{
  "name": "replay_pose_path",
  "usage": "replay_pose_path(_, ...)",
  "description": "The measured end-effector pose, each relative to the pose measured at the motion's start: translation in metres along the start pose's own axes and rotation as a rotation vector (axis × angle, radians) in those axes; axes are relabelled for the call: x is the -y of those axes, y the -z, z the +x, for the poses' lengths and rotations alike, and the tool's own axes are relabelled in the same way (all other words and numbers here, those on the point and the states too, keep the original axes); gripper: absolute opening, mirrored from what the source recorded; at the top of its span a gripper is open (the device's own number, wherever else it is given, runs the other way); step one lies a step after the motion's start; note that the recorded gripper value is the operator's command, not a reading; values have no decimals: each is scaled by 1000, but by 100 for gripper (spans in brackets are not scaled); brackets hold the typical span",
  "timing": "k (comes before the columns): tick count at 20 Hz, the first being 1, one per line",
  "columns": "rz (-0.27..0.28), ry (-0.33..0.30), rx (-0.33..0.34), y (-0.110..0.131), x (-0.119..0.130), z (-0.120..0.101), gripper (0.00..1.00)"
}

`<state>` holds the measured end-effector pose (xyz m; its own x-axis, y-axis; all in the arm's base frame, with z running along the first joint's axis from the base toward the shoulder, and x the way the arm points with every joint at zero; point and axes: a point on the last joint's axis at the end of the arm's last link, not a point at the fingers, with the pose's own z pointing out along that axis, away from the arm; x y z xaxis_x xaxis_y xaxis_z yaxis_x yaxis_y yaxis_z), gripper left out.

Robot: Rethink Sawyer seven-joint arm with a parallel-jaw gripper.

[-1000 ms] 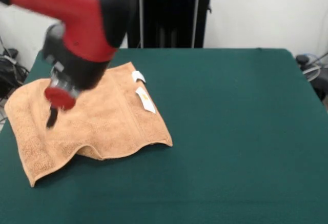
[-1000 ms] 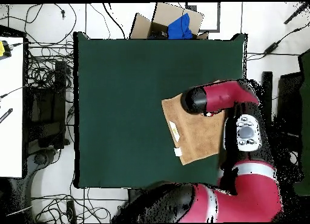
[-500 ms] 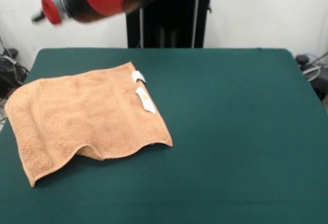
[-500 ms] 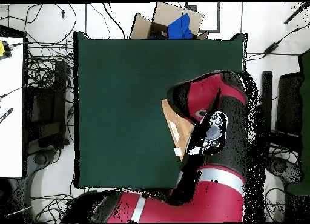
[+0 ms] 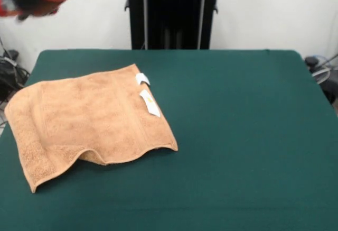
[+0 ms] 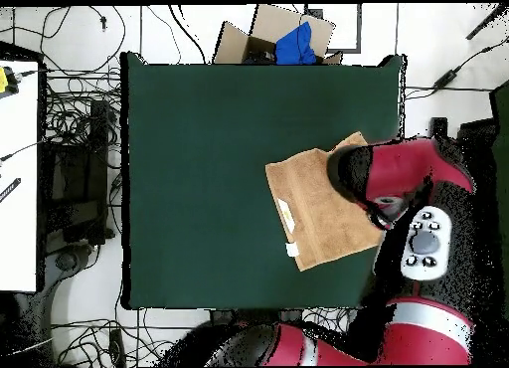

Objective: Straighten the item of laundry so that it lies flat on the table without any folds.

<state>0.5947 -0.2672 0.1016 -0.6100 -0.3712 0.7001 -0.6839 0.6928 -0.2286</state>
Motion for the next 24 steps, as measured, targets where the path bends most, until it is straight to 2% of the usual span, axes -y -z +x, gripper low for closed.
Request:
replay_pose_path(2,29,-33,135,-23,17,-6,100)
replay_pose_path(3,39,-46,177,-31,22,-8,100)
replay_pose_path(4,64,-81,279,-49,34,-11,100)
replay_pose_path(6,94,-125,393,-73,46,-14,100)
replay_pose_path(8,105,-149,450,-88,50,-14,100)
replay_pose_path(11,90,-158,480,-100,44,-14,100)
replay_pose_path(15,54,-140,477,-103,28,-18,100)
replay_pose_path(21,16,-107,475,-94,10,-31,100)
replay_pose_path(24,6,-100,496,-86,8,-41,100)
